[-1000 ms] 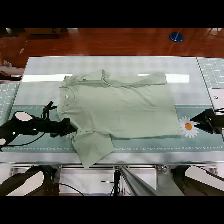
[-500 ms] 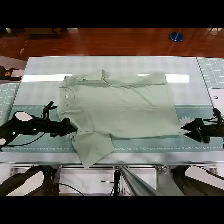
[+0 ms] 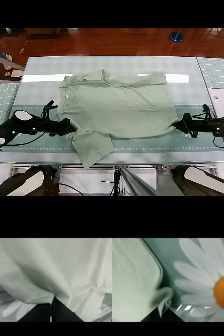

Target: Fold the shirts.

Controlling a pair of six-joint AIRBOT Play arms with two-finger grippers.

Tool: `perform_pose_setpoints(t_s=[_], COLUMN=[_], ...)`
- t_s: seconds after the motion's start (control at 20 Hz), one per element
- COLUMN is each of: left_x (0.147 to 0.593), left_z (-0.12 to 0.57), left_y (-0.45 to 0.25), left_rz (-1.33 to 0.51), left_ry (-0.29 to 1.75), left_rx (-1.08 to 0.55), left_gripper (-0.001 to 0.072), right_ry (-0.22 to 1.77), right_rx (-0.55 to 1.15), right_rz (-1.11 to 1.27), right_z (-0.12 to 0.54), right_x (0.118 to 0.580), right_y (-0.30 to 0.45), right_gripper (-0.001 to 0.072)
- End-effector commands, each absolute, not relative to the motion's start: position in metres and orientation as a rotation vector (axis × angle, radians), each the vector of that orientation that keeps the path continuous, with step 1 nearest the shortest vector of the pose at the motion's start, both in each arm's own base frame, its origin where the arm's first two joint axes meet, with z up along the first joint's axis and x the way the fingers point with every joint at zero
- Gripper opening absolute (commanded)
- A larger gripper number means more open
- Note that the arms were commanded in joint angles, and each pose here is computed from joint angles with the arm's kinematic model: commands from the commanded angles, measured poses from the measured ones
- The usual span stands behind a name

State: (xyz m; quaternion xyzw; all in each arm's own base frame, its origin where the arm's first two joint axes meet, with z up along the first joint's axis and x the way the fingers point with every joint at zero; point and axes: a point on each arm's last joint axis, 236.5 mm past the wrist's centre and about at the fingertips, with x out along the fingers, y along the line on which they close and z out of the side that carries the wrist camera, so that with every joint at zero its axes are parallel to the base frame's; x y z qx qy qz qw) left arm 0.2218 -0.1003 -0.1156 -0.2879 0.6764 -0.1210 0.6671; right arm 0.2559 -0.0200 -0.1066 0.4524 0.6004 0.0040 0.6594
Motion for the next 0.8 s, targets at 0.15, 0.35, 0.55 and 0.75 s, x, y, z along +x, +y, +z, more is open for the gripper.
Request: perform_pose_setpoints(t_s=[0.15, 0.35, 0.55, 0.75], left_x=[0.310, 0.306, 0.224, 0.148], left_z=[0.073, 0.334, 0.508, 0.578], left_y=[-0.091, -0.078, -0.081, -0.083], left_rz=[-0.437, -0.442, -0.356, -0.220], left_ry=[1.041, 0.374, -0.061, -0.252], left_rx=[-0.545, -0.277, -0.030, 0.072], left_gripper=[0.0034, 0.0034, 0.0034, 0.0033], right_ry=[0.833, 0.285, -0.072, -0.324], right_rx=[0.970, 0.729, 0.444, 0.134], right_rz=[0.452, 0.569, 0.489, 0.235], right_z=[0.114, 0.325, 0.477, 0.578], right_x=[0.338, 0.336, 0.279, 0.203], right_y=[0.012, 0.028, 0.050, 0.060], right_gripper=[0.0024, 0.0024, 0.0024, 0.0023])
